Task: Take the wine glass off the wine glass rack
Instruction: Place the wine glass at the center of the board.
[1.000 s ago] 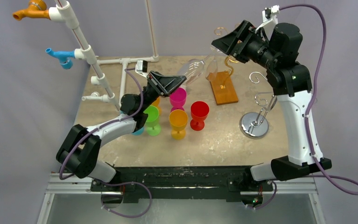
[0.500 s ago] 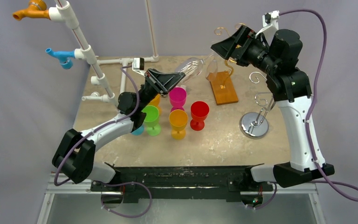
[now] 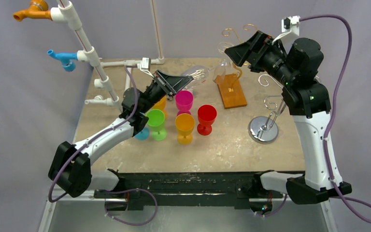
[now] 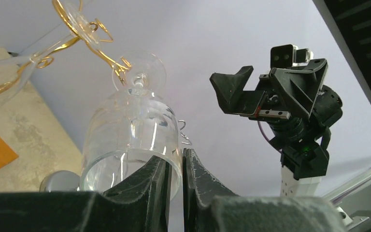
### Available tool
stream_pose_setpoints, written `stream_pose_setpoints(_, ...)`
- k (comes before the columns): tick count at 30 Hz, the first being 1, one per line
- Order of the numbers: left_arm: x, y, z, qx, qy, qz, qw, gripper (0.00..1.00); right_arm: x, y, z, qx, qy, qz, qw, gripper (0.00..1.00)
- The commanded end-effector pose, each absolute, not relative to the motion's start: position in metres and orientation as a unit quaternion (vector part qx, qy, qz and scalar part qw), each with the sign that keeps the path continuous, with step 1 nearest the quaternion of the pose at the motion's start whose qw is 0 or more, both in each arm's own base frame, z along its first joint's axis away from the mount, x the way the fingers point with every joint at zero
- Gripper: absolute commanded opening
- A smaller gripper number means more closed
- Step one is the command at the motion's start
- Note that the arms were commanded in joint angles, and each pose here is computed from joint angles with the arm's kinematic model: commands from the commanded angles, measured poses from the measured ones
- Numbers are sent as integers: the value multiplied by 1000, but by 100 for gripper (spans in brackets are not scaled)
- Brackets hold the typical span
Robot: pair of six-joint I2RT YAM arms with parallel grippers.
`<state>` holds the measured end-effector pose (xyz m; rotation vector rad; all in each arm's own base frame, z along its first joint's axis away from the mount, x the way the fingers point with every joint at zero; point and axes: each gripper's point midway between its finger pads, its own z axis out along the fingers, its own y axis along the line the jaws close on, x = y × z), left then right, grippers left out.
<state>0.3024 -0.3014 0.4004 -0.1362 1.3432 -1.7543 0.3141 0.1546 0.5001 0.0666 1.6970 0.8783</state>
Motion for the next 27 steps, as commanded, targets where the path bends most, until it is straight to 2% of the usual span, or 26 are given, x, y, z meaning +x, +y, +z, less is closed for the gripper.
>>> stream_pose_setpoints(1,285,-288,459,-11,513,-696,502,0,315,134,508,42,723,322,610,99)
stream_pose_setpoints(11,263,-275,447,46,656,-568,494,0,317,116,504,56,734,269,621,99)
stream_pose_setpoints(22,202,-266,413,159,761,-489,395,0,331,120,509,48,735,265,623,99)
stream_pose_setpoints(27,167,-294,388,211,790,-457,351,0,341,122,509,45,738,260,621,99)
